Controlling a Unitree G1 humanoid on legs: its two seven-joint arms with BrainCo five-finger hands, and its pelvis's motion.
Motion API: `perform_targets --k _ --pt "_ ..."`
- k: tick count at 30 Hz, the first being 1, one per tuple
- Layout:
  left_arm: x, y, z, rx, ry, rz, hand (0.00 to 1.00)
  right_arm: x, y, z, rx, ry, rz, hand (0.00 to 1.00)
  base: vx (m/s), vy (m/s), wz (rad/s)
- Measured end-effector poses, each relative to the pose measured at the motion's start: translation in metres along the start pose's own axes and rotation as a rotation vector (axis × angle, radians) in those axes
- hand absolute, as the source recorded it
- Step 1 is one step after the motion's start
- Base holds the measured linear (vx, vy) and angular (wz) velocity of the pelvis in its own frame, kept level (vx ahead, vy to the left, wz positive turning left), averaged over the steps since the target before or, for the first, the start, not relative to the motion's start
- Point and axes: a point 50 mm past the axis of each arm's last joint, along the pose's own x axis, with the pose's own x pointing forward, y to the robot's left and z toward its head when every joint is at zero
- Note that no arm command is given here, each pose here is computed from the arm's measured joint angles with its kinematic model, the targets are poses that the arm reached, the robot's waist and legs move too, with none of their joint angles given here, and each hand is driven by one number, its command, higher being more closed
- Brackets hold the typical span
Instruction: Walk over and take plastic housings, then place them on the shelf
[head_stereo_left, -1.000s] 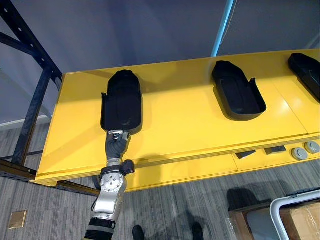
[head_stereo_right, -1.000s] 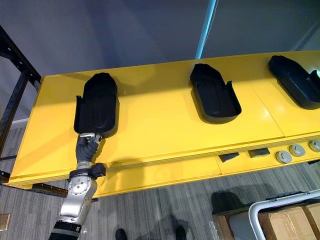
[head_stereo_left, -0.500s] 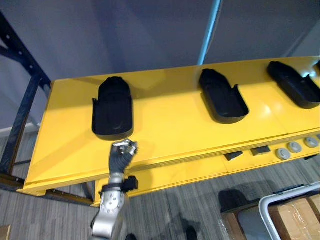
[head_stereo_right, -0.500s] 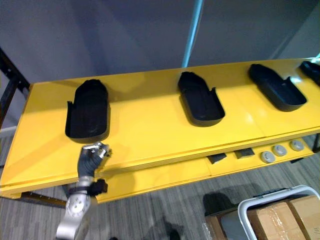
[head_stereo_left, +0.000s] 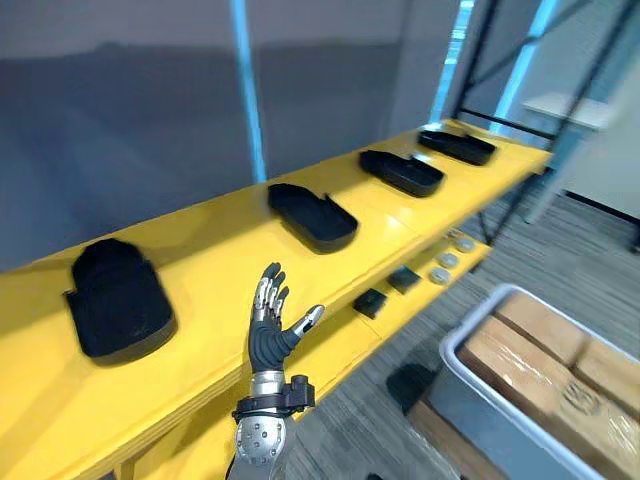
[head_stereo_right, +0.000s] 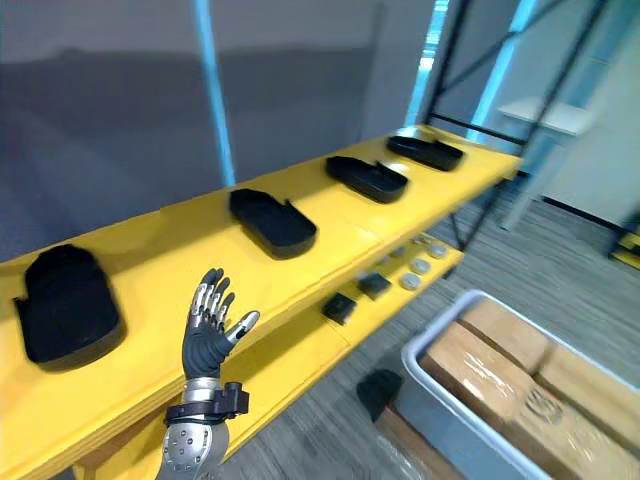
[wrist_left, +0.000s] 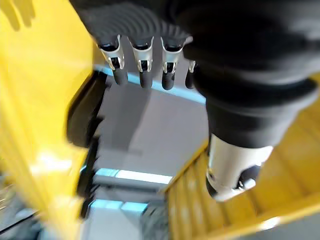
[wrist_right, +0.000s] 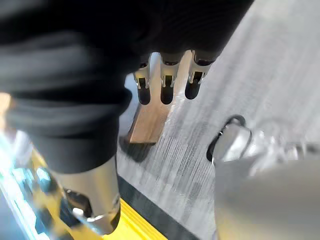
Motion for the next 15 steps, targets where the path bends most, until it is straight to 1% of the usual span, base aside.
perform_targets --k 2,4,7,10,12,13,15 --pt "0.001 0.002 0.000 0.010 -0.001 0.010 0.00 0.001 -0.006 0.003 0.035 -0.008 -0.040 0.00 -0.31 0.213 -2.81" --pt "0.003 0.000 0.001 0.006 -0.008 0.005 0.00 0.000 -0.015 -0.001 0.040 0.006 -0.091 0.00 -0.25 0.140 -1.95" --pt "0.005 0.000 -0.001 -0.001 -0.001 0.003 0.00 -0.004 -0.024 -0.018 0.024 0.080 -0.127 0.00 -0.17 -0.066 -1.22" --pt "0.005 0.007 -0.019 0.031 0.072 0.009 0.00 -0.008 -0.028 -0.037 0.009 0.167 -0.148 0.00 -0.07 -0.223 -0.52" --pt "0.001 0.027 -0.051 0.092 0.216 0.082 0.00 -0.005 -0.037 -0.041 -0.021 0.218 -0.170 0.00 -0.01 -0.215 -0.70" --pt "0.000 0.035 -0.057 0.108 0.244 0.113 0.00 -0.003 -0.037 -0.039 -0.029 0.222 -0.170 0.00 0.00 -0.142 -0.86" --pt "-0.009 0.062 -0.086 0.164 0.390 0.212 0.00 -0.002 -0.040 -0.038 -0.029 0.229 -0.184 0.00 0.00 -0.139 -0.40"
